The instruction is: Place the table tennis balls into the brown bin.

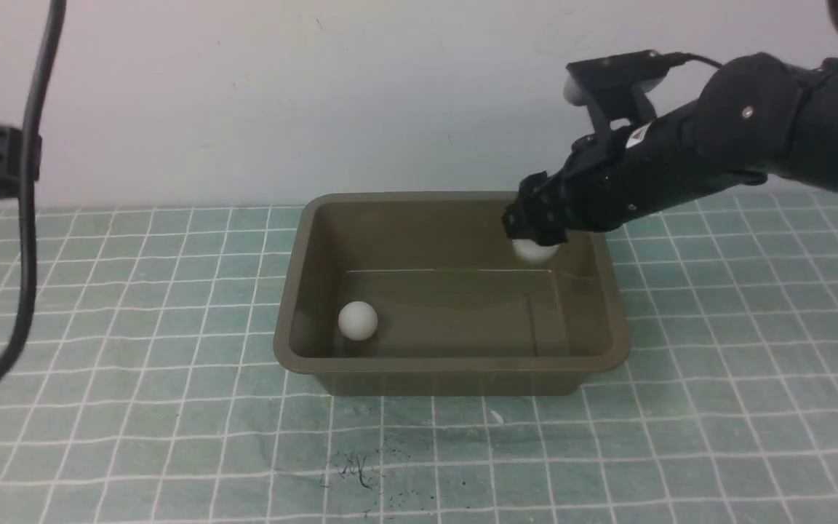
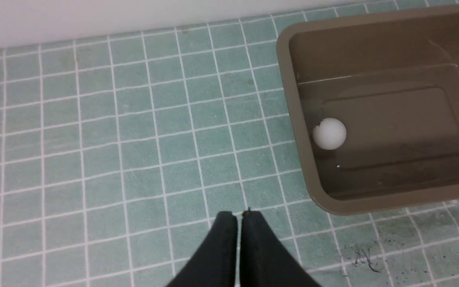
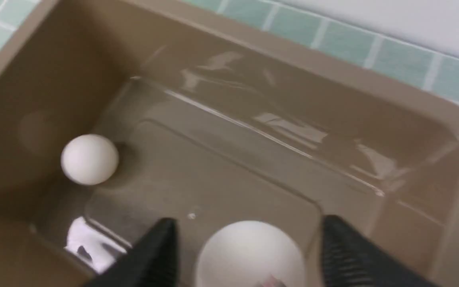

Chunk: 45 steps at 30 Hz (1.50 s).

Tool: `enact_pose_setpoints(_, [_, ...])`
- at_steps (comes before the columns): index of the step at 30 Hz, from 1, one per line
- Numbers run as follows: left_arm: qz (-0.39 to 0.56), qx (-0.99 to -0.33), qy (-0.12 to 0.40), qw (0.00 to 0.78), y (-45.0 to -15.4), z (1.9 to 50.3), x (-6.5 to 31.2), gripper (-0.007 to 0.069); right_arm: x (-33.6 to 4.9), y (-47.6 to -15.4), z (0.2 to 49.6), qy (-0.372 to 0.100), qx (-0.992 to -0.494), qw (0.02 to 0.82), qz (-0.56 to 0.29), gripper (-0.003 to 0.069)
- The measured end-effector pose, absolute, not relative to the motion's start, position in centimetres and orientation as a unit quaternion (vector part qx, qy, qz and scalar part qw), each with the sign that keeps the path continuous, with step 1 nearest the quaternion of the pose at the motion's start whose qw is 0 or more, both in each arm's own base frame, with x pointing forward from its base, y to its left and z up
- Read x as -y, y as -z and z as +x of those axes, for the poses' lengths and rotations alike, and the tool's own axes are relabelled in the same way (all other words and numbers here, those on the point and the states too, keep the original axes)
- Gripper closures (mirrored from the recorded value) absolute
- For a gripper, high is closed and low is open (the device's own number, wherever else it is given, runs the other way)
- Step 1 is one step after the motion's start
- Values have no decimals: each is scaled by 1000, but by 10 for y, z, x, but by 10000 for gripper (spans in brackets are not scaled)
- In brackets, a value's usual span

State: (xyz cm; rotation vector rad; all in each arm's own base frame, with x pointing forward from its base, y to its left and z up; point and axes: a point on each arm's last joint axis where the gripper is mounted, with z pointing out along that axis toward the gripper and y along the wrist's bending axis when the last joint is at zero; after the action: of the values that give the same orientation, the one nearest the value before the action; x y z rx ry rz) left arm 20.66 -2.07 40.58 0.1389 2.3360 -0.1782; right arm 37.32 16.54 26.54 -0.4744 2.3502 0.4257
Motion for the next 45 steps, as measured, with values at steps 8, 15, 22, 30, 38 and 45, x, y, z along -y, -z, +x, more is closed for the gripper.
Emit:
enact_pose_setpoints(8, [55, -920, 80, 381, -396, 202, 22, 630, -139, -361, 331, -161, -883, 412, -156, 151])
enact_pose_setpoints(15, [53, -918, 98, 380, -397, 201, 25, 630, -73, -466, 203, -120, -822, 549, -89, 627])
enact_pose_setpoints(22, [83, -907, 129, 391, -400, 201, 33, 630, -20, -434, 83, -138, -762, 633, -21, 671])
enact_pose_setpoints(30, [110, -897, 160, 397, -403, 198, 40, 630, 6, -331, 25, -169, -693, 701, 23, 671])
enact_pose_setpoints(38, [100, -848, 158, 496, -397, 139, 37, 630, 7, -307, 21, -161, -658, 735, 11, 671])
enact_pose_setpoints(45, [80, -784, 153, 596, -364, 71, 30, 630, 8, -307, 21, -156, -660, 734, 11, 671])
